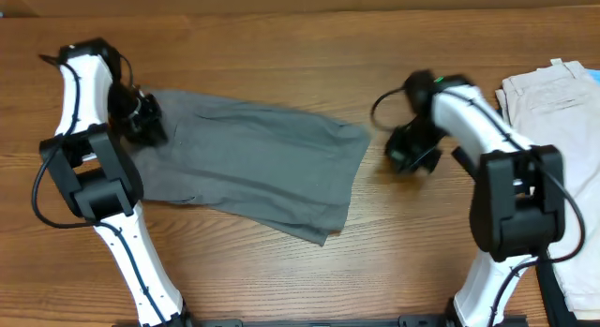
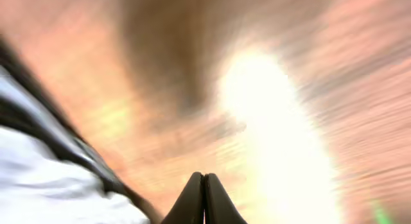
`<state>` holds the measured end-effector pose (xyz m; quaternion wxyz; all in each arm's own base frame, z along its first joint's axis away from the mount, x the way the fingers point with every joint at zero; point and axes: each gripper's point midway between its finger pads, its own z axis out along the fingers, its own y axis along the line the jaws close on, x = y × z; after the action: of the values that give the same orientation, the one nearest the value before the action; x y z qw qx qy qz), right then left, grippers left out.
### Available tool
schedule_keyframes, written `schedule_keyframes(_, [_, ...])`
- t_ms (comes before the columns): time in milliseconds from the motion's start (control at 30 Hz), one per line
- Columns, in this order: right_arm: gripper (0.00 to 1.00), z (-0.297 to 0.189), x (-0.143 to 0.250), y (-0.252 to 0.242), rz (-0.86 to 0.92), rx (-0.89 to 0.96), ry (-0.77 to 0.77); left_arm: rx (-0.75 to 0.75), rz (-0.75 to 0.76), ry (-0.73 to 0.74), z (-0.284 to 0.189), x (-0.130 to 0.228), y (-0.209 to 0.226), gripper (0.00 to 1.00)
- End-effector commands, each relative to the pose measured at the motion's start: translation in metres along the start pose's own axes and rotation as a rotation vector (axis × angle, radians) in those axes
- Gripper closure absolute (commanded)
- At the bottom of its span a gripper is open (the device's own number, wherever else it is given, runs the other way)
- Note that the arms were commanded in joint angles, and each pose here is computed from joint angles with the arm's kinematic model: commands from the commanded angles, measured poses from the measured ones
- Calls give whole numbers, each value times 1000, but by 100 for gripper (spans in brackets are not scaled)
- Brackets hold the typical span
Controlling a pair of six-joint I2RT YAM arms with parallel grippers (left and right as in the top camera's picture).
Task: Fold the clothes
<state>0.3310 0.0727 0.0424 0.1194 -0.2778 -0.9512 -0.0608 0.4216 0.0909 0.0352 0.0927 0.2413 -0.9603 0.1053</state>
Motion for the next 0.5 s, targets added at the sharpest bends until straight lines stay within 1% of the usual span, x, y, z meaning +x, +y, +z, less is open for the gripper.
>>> schedule_keyframes(0, [96,-45,-29,2,-33,-19,-119,-10,40,-126,-41,-12,-11,4])
schedule_keyframes(33, [95,-55,-33,4,-43,-31,-134,-13,47,-150,-48,-15,-11,0])
schedule_keyframes(67, [90,-63,-35,5,-48,-38,-145,-20,48,-168,-53,-17,-10,0])
schedule_keyframes(100, [82,-70,-36,6,-57,-45,-156,-29,45,-186,-58,-20,-7,0])
schedule_keyframes(133, [71,-75,-38,7,-69,-51,-165,-36,45,-198,-61,-23,-4,0])
schedule_keyframes(167, [50,-78,-38,8,-78,-53,-171,-43,47,-209,-63,-26,1,0])
schedule_keyframes(233, [29,-79,-38,9,-84,-53,-172,-43,54,-223,-65,-31,10,0])
schedule_keyframes(333, [17,-78,-36,8,-98,-47,-164,-43,88,-241,-63,-40,27,0])
schedule_keyframes(467, [15,-78,-35,7,-102,-45,-162,-35,109,-236,-56,-47,49,0])
